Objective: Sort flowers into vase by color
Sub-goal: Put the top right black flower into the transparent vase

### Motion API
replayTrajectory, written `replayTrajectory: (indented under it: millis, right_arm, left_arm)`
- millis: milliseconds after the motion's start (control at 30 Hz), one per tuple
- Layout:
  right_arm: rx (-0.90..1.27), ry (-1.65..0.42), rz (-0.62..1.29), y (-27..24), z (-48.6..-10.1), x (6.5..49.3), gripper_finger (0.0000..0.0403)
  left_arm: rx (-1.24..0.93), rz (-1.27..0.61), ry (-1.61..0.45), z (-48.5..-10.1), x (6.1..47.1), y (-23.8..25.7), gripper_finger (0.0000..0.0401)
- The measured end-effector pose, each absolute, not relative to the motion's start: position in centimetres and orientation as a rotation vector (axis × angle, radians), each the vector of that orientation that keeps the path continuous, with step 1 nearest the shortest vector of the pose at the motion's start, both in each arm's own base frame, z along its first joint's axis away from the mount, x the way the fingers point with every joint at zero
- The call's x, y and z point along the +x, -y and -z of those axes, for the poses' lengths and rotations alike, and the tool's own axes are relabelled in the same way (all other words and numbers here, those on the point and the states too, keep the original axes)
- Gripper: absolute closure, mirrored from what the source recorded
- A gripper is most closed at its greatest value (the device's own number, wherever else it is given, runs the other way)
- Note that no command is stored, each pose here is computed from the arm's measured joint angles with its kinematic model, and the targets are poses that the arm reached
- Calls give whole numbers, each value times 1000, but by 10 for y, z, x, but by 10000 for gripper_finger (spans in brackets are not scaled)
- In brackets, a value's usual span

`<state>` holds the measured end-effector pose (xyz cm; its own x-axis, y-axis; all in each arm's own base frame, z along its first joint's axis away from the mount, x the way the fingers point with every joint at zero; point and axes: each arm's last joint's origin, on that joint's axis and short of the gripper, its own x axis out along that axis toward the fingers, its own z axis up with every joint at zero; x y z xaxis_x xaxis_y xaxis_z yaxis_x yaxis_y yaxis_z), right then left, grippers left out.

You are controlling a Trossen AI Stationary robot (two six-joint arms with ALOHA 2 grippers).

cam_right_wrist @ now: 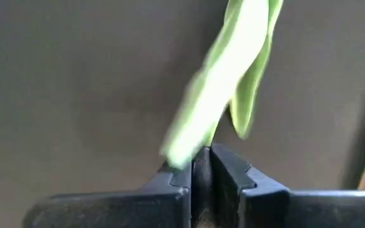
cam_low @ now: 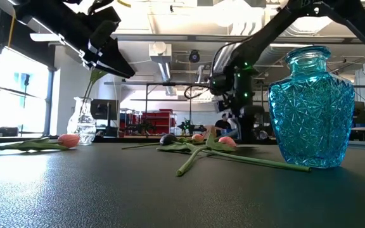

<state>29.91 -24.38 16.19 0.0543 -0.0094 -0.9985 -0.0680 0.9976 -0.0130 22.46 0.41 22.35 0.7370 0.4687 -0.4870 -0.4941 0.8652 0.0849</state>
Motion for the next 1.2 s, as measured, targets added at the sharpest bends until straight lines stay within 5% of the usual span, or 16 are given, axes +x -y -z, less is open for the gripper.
replayTrajectory:
  millis: [433, 767, 1200]
  right_arm:
    - [406, -1586, -124, 215, -244, 306, 399]
    - [654, -1548, 218, 210, -276, 309, 393]
    - [867, -1449, -73, 175, -275, 329, 392]
  left_arm:
    - [94, -482, -560, -223, 225, -4, 279]
    - [148, -545, -562, -224, 224, -6, 279]
    - [225, -512, -592, -223, 223, -5, 279]
